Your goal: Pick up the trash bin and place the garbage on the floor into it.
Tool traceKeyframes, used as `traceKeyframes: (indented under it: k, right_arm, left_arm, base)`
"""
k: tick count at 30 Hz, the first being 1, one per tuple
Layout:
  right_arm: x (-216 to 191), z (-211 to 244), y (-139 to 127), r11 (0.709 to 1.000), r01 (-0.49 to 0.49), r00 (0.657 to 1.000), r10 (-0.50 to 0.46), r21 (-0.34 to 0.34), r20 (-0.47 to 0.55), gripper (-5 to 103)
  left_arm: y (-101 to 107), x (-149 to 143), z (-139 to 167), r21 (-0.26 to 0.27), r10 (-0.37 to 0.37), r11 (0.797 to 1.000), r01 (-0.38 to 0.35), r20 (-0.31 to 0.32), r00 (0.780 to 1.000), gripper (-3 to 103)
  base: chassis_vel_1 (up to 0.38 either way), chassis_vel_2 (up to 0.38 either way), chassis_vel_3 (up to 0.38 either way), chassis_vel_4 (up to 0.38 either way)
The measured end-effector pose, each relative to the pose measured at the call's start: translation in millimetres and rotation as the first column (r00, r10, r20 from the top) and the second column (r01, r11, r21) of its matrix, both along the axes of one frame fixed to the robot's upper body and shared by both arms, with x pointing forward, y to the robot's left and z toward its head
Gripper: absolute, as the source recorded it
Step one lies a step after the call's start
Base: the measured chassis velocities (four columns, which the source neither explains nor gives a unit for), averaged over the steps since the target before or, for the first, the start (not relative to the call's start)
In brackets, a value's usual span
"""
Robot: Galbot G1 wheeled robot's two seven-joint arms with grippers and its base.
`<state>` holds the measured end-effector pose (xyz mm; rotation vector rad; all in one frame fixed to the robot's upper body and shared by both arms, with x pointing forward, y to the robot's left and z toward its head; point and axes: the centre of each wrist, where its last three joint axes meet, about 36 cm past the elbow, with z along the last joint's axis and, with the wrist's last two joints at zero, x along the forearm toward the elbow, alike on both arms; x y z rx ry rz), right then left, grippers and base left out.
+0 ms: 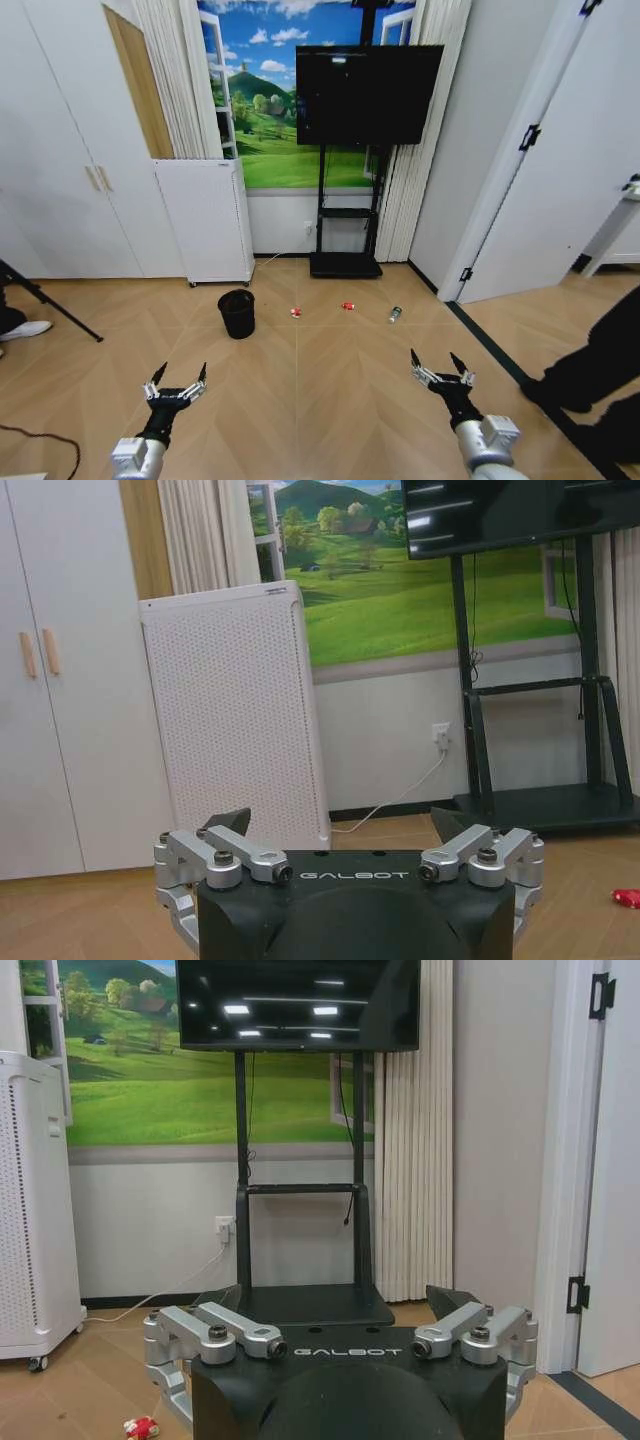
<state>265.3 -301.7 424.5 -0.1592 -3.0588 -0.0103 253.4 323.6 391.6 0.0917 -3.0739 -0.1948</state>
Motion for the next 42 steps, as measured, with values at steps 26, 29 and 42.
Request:
traceKeyframes:
  k: [26,29,42]
  right_arm:
    - [-0.4,-3.0,-2.1,1.000,0.014,1.000,-0.014,0.008,0.000,100]
    - [-0.3,-2.9,-2.5,1.000,0.016,1.000,-0.016,0.007,0.001,100]
    - [0.2,-3.5,-2.7,1.000,0.019,1.000,-0.019,0.009,0.002,100]
  left_arm:
    - [-2.8,-2.9,-1.0,-0.004,0.005,1.000,-0.005,0.001,1.000,98]
    - [-3.0,-3.1,-1.0,-0.004,0.005,1.000,-0.005,0.002,1.000,98]
    - [-2.6,-2.8,0.1,-0.001,0.007,1.000,-0.007,0.005,1.000,98]
  base:
    - [-0.303,0.306,0.303,-0.304]
    - [-0.320,0.306,0.304,-0.314]
    - [-0.306,0.303,0.302,-0.299]
